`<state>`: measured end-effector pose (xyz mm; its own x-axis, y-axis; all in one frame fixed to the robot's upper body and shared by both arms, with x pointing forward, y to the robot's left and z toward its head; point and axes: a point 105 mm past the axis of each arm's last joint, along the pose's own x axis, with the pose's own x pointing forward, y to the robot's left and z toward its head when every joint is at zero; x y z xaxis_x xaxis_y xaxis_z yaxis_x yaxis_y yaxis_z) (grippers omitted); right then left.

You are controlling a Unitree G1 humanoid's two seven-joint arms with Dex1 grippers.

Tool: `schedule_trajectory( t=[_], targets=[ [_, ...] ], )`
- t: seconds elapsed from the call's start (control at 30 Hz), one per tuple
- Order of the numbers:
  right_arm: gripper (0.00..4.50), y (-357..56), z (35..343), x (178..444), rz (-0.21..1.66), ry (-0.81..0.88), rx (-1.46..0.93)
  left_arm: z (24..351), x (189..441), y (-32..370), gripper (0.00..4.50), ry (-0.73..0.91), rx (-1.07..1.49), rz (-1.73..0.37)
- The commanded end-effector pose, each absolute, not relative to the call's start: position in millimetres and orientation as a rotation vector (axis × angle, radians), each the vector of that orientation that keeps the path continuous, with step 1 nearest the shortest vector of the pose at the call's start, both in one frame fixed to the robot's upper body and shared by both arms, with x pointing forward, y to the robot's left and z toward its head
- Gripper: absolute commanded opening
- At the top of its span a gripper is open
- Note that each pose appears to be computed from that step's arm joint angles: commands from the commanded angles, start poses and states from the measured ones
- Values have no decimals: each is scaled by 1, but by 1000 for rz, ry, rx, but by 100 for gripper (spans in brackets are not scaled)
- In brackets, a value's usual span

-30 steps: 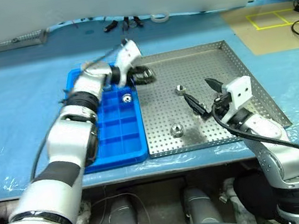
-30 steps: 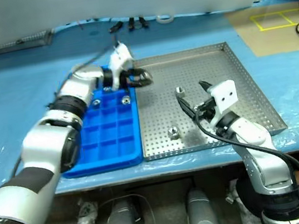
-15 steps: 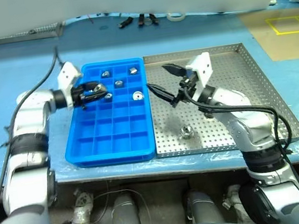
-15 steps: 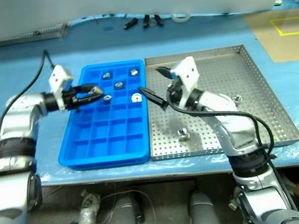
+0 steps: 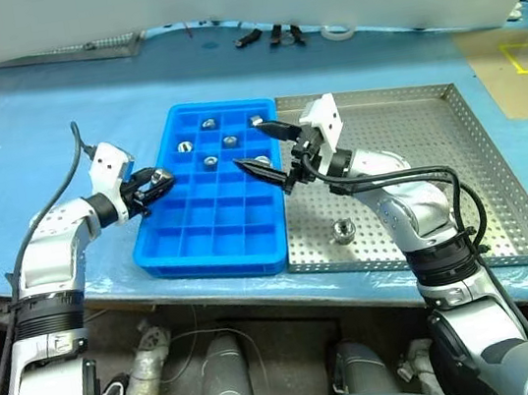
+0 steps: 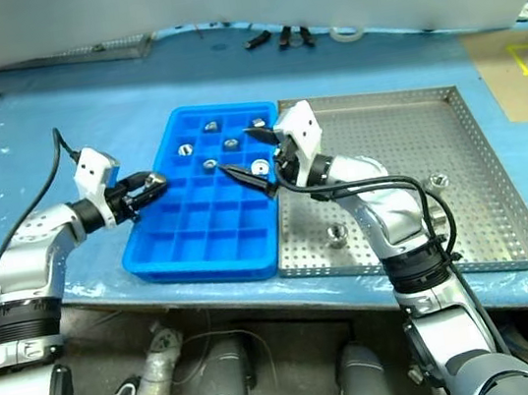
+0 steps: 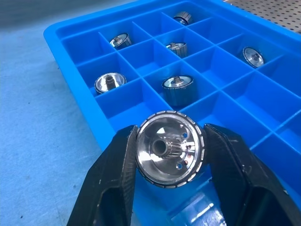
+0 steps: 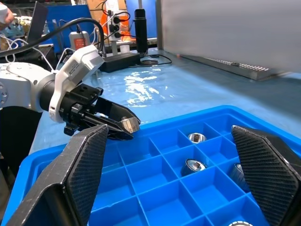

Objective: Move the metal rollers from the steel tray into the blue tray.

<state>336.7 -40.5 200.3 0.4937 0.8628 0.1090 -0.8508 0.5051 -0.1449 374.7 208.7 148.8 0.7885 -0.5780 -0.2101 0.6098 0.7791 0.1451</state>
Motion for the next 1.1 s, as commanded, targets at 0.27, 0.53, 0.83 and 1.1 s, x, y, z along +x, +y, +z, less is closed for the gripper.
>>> schedule_trajectory(
  t=[0.27,0.53,0.83,1.1],
  targets=[
    [444,-47,212,333,1006,-233,-89,146,378,217,355,197,264,-631],
    [444,-54,215,333,958,-247,-98,194,391,189,414,60,295,-749],
    [444,-105,216,323,793,-236,-151,217,391,99,414,-8,406,-1198],
    [444,-171,199,288,476,-174,-184,179,378,22,414,60,519,-1559]
  ],
)
